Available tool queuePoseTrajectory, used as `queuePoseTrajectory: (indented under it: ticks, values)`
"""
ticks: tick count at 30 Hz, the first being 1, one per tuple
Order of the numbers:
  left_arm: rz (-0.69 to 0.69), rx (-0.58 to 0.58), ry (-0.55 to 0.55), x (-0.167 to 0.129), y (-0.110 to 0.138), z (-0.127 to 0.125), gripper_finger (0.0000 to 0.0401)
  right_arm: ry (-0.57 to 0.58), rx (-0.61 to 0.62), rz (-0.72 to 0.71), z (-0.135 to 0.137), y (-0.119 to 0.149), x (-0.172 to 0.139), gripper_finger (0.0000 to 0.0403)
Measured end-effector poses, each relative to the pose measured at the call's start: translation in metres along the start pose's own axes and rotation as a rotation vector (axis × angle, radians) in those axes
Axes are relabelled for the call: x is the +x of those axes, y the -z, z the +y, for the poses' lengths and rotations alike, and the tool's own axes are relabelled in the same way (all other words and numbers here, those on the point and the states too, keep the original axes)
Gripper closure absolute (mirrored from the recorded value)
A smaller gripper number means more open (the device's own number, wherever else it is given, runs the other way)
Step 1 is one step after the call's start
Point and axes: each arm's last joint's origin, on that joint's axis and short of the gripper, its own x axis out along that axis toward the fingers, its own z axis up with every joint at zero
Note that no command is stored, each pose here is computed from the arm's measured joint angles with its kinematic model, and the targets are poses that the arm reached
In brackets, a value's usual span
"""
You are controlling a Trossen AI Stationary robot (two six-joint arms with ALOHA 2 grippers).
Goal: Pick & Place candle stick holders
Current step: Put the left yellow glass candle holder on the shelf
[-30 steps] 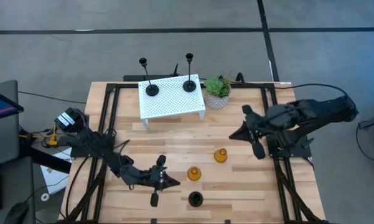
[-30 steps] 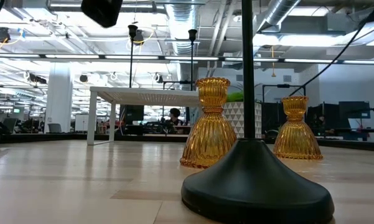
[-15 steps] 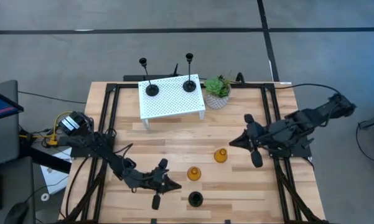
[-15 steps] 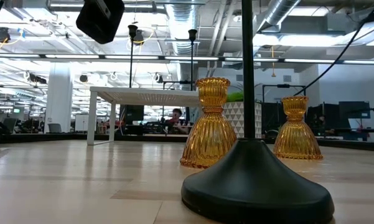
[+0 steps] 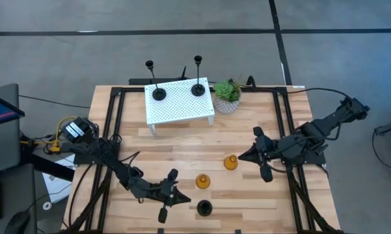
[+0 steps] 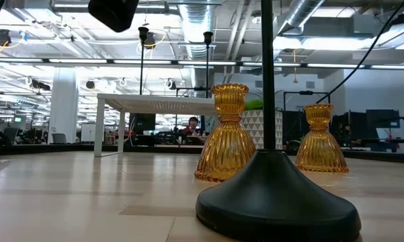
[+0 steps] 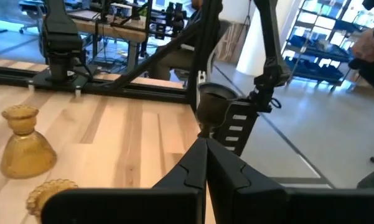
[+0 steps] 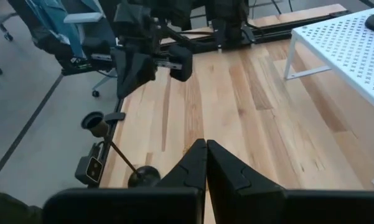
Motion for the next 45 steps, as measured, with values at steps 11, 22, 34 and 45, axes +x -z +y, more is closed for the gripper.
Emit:
queuePoseTrajectory:
  ticks: [11, 22, 34, 45]
  values:
    - [0.055, -0.066, 0.000, 0.028, 0.026, -0.009, 0.0396, -0.007, 0.008, -0.018, 0.001, -0.002, 0.000, 0.0403]
    - [0.047, -0.059, -0.075, 0.035, 0.031, -0.009, 0.0396, 0.010, -0.001, 0.002, -0.001, 0.001, 0.000, 0.0403]
    - [0.024, -0.012, -0.353, 0.036, 0.037, 0.019, 0.0381, 0.047, 0.016, 0.061, -0.003, 0.008, -0.001, 0.0403]
    - [0.069, -0.025, -0.393, 0.043, 0.039, 0.040, 0.0304, 0.068, 0.021, 0.103, -0.005, 0.012, -0.001, 0.0403]
